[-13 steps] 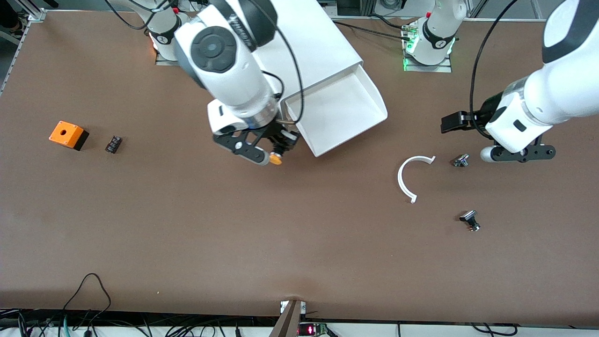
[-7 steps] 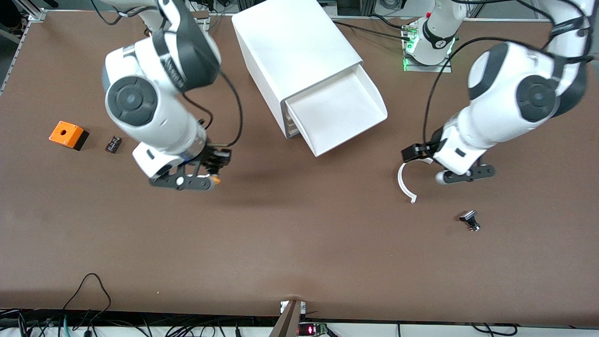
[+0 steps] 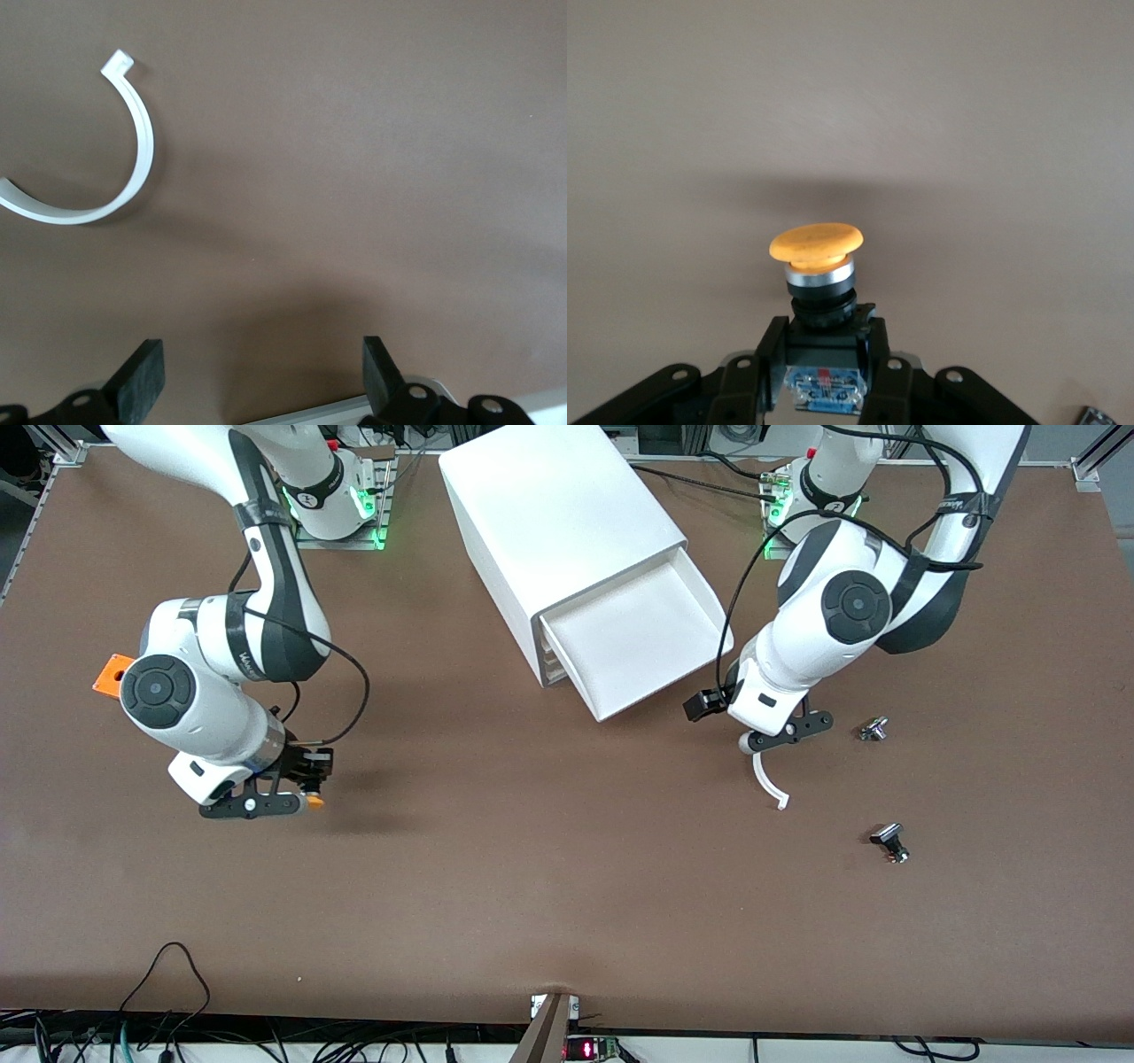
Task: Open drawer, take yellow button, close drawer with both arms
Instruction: 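Push the drawer shut with the left gripper while the right gripper carries the button, then lower the yellow button onto the table and open the right gripper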
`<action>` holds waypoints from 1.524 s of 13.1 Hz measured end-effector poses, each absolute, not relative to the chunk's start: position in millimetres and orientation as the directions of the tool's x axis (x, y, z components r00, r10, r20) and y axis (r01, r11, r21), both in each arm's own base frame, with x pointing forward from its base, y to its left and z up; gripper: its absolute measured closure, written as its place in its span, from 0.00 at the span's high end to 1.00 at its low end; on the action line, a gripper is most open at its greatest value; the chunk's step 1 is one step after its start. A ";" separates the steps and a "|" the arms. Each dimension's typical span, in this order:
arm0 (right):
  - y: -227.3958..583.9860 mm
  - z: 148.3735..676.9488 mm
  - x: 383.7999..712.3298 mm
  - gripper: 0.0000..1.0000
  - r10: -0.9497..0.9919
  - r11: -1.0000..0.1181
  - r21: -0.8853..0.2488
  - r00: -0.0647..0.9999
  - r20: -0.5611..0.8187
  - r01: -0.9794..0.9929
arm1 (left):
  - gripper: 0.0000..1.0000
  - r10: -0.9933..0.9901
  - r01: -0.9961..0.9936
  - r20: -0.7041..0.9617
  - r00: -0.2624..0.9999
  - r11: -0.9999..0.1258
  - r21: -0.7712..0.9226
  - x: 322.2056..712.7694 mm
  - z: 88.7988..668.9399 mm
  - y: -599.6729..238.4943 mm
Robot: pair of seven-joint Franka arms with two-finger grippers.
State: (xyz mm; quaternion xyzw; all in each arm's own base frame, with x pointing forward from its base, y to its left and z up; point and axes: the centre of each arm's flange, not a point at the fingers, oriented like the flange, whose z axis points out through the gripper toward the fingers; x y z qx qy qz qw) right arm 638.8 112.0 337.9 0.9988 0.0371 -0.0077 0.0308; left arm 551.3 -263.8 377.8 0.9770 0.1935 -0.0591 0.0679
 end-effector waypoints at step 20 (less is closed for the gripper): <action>-10.1 214.3 601.2 0.81 0.010 -0.998 -0.064 1.000 -0.018 0.009 | 0.99 0.335 0.356 -0.210 0.919 -0.932 0.071 446.0 339.7 -380.7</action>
